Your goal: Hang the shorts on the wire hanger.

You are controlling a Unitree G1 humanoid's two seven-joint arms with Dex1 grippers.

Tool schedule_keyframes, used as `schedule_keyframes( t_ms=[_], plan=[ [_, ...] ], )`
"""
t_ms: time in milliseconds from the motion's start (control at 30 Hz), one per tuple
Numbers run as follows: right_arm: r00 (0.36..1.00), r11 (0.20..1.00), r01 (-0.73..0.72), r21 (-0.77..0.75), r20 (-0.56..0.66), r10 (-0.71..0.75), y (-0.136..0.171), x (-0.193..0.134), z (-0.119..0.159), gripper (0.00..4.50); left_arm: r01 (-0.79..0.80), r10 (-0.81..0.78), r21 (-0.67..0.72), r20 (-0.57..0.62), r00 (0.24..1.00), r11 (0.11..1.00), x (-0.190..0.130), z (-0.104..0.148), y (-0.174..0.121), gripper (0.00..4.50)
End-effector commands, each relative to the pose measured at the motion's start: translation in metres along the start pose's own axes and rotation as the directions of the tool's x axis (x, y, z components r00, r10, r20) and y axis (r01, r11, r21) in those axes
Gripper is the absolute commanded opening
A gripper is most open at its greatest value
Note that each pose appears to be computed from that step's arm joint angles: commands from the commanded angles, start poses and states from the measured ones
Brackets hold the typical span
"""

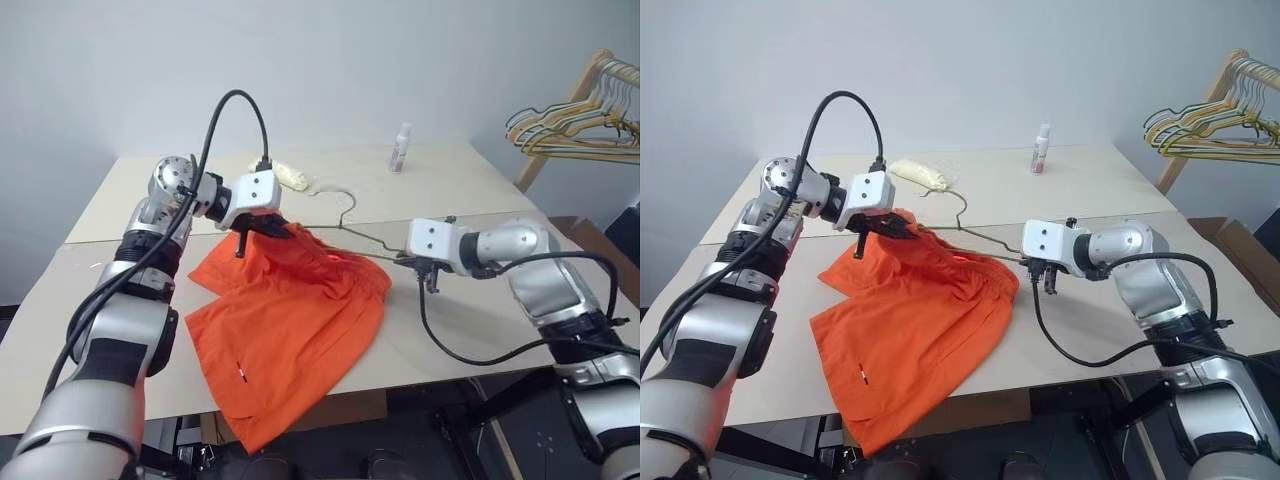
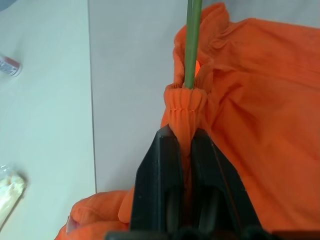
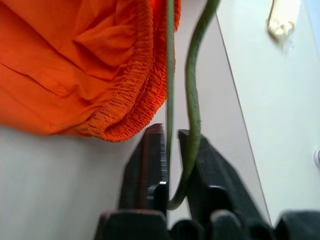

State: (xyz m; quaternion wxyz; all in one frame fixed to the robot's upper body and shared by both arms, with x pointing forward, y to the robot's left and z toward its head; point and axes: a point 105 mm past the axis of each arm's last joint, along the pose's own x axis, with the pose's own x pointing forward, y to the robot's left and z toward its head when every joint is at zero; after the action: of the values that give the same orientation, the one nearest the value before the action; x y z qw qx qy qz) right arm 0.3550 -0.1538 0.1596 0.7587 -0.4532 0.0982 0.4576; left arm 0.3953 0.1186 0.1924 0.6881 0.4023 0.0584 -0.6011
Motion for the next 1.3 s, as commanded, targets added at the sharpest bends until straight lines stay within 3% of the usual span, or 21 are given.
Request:
schedule_keyframes(
  t_ms=[33, 233, 267, 400, 567, 867, 1033, 1133, 1300],
  plan=[
    [0.994, 0.994, 0.106, 0.032, 0.028, -0.106, -0.019, -0.025, 0.001, 2.18, -0.068, 0.068, 0.041, 0.009, 0.998, 0.997, -0.018, 0.01, 0.014, 0.0],
    [0.969, 0.945, 0.244, 0.219, -0.032, -0.243, -0.031, -0.061, -0.031, 4.31, -0.088, 0.088, 0.049, 0.004, 0.996, 0.995, -0.027, 0.011, 0.017, 0.0],
    [0.966, 0.93, 0.257, 0.262, -0.041, -0.255, -0.031, -0.065, -0.035, 4.42, -0.092, 0.091, 0.051, 0.005, 0.996, 0.995, -0.028, 0.011, 0.018, 0.0],
    [0.972, 0.861, 0.21, 0.464, 0.0, -0.237, -0.014, -0.069, -0.046, 4.42, -0.102, 0.102, 0.05, 0.008, 0.995, 0.994, -0.031, 0.011, 0.019, 0.0],
    [0.966, 0.704, 0.029, 0.71, 0.16, -0.202, 0.023, -0.027, -0.04, 4.42, -0.114, 0.114, 0.049, 0.013, 0.993, 0.992, -0.033, 0.01, 0.019, 0.0],
    [0.943, 0.517, -0.13, 0.846, 0.267, -0.199, 0.052, 0.047, -0.023, 4.42, -0.128, 0.127, 0.033, 0.02, 0.992, 0.991, -0.033, 0.008, 0.019, 0.0],
    [0.946, 0.499, -0.148, 0.854, 0.27, -0.182, 0.054, 0.064, -0.02, 4.42, -0.133, 0.133, 0.028, 0.026, 0.991, 0.991, -0.033, 0.008, 0.018, 0.0],
    [0.944, 0.487, -0.141, 0.862, 0.265, -0.195, 0.049, 0.065, -0.021, 3.85, -0.136, 0.136, 0.028, 0.023, 0.99, 0.99, -0.034, 0.007, 0.018, 0.0],
    [0.948, 0.481, -0.146, 0.864, 0.261, -0.181, 0.051, 0.065, -0.023, 2.15, -0.146, 0.146, 0.026, 0.021, 0.989, 0.989, -0.035, 0.005, 0.019, 0.0]
  ],
)
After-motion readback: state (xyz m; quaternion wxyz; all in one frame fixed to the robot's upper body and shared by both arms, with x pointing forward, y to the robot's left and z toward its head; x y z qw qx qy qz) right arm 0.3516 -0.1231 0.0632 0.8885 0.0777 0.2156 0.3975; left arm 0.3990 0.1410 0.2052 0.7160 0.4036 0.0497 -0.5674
